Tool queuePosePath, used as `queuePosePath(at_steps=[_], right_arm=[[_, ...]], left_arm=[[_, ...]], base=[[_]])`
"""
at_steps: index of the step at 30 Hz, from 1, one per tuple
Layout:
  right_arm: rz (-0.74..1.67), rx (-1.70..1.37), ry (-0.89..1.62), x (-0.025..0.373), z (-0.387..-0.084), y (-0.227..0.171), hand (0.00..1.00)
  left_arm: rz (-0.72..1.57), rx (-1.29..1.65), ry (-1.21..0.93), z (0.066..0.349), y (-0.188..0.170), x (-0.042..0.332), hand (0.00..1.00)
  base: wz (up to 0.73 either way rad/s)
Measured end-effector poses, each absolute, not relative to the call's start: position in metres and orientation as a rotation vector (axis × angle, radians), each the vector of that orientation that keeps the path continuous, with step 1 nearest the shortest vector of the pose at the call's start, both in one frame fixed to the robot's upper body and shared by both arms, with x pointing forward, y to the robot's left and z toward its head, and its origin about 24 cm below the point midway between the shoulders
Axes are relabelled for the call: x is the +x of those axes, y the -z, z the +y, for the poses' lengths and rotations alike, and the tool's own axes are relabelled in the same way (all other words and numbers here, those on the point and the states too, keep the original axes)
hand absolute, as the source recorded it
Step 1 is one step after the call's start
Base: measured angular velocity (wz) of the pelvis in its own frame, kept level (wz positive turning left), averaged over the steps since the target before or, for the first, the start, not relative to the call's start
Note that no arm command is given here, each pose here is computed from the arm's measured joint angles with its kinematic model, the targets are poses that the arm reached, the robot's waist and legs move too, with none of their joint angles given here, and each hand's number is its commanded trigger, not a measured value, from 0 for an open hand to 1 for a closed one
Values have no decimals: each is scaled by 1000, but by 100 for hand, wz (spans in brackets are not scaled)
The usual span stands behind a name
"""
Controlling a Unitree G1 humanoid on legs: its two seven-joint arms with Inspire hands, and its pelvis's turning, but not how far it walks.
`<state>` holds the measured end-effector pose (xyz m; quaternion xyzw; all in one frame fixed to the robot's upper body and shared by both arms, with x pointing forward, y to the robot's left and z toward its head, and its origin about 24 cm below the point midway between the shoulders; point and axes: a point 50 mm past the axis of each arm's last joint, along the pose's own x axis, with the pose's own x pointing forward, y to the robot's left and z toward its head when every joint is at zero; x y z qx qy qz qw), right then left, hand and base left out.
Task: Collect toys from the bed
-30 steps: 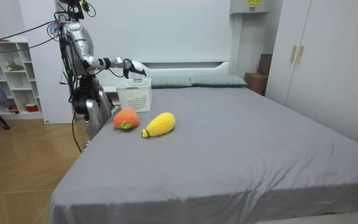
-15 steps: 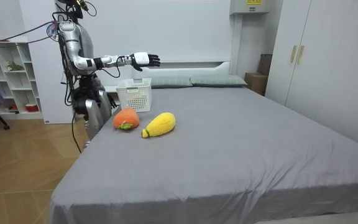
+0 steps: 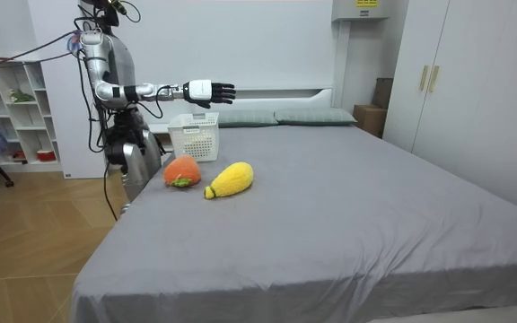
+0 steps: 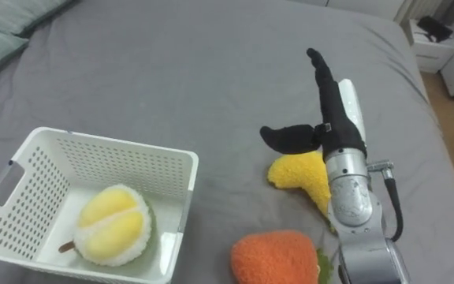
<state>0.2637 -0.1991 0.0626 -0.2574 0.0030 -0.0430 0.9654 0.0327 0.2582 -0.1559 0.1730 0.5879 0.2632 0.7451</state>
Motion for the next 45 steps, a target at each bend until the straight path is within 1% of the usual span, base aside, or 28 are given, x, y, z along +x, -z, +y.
queuePosePath(at_steps=[11, 17, 21, 28, 34, 39, 45], right_arm=[[112, -533, 178, 258, -226, -43, 0], [259, -539, 211, 251, -241, -12, 0], [379, -536, 249, 242, -258, 10, 0], [490, -541, 264, 235, -271, 30, 0], [634, -508, 294, 222, -285, 54, 0], [760, -512, 321, 208, -298, 72, 0], [787, -516, 340, 203, -301, 76, 0]], left_arm=[[1285, 356, -606, 262, 155, 33, 0], [1295, 363, -608, 262, 155, 29, 0], [1302, 368, -612, 263, 155, 25, 0], [1298, 366, -623, 265, 153, 22, 0], [1315, 362, -655, 271, 152, 14, 0], [1365, 391, -662, 276, 151, -4, 0], [1377, 392, -662, 276, 151, -9, 0]], base=[[0], [0], [0], [0], [5], [9], [12]])
